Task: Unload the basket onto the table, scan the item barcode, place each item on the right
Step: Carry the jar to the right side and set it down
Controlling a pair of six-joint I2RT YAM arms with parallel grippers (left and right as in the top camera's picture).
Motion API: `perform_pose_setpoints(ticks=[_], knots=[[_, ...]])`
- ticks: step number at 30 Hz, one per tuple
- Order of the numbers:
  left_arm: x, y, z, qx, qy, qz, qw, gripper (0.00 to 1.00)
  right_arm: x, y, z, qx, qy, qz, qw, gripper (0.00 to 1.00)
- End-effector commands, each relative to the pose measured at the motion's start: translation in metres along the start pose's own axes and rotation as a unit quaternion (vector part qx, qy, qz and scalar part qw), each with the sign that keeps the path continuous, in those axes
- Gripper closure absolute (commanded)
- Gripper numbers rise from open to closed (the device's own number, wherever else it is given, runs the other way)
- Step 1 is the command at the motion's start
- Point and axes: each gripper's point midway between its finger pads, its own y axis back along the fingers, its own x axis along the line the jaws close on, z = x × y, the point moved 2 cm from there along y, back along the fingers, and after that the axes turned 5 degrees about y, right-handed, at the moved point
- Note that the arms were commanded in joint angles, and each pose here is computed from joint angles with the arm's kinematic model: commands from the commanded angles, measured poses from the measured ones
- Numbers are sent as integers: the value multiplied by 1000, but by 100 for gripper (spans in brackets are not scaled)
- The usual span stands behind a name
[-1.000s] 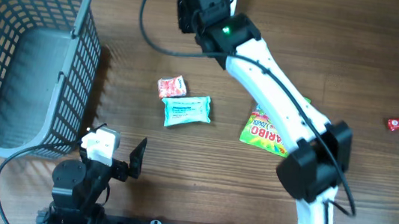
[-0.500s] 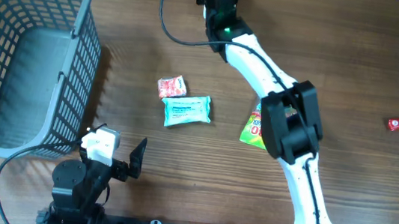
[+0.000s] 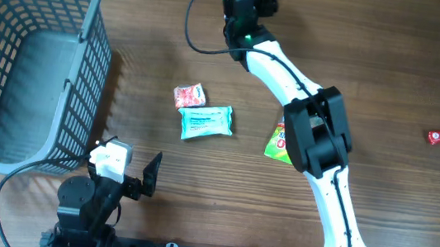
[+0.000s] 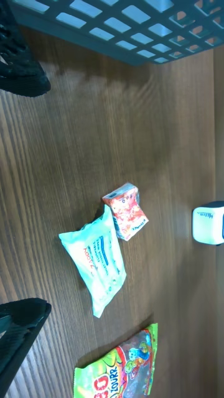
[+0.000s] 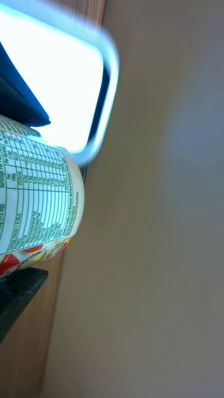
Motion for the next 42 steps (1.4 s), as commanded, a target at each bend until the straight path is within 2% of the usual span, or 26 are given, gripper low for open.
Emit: perform_pose_setpoints(ticks=[1,4,6,9,12,17,20,22,25,26,28,31,35,36,39,42], knots=[[3,-1,-1,0,-3,8,1000,0,-130,-2,-5,97,59,-191,975,35],[3,-1,-1,0,-3,8,1000,0,-185,-26,-76,209,82,-230,947,35],[3,-1,-1,0,-3,8,1000,0,-214,-35,-125,271,64,-231,932,35],[3,-1,-2,0,-2,8,1000,0,-246,-44,-195,356,-9,-191,915,34],[3,-1,-1,0,-3,8,1000,0,-260,-51,-249,421,-95,-111,895,35],[3,-1,-1,0,-3,8,1000,0,-281,-42,-316,503,-240,6,831,35],[3,-1,-1,0,-3,8,1000,0,-302,-33,-343,526,-291,25,798,34],[3,-1,-1,0,-3,8,1000,0,-325,-28,-363,537,-322,9,779,29],[3,-1,-1,0,-3,8,1000,0,-357,-22,-388,542,-350,-16,764,15],[3,-1,-1,0,-3,8,1000,0,-364,-21,-390,539,-361,-16,760,0],[3,-1,-1,0,-3,8,1000,0,-371,-22,-381,523,-385,-1,760,0],[3,-1,-1,0,-3,8,1000,0,-391,-21,-334,470,-411,17,781,0],[3,-1,-2,0,-2,8,1000,0,-411,2,-231,368,-420,50,828,0],[3,-1,-1,0,-3,8,1000,0,-408,16,-194,337,-419,74,840,0],[3,-1,-1,0,-3,8,1000,0,-377,63,-119,299,-397,142,856,0],[3,-1,-1,0,-3,8,1000,0,-323,98,-83,317,-366,186,855,0]])
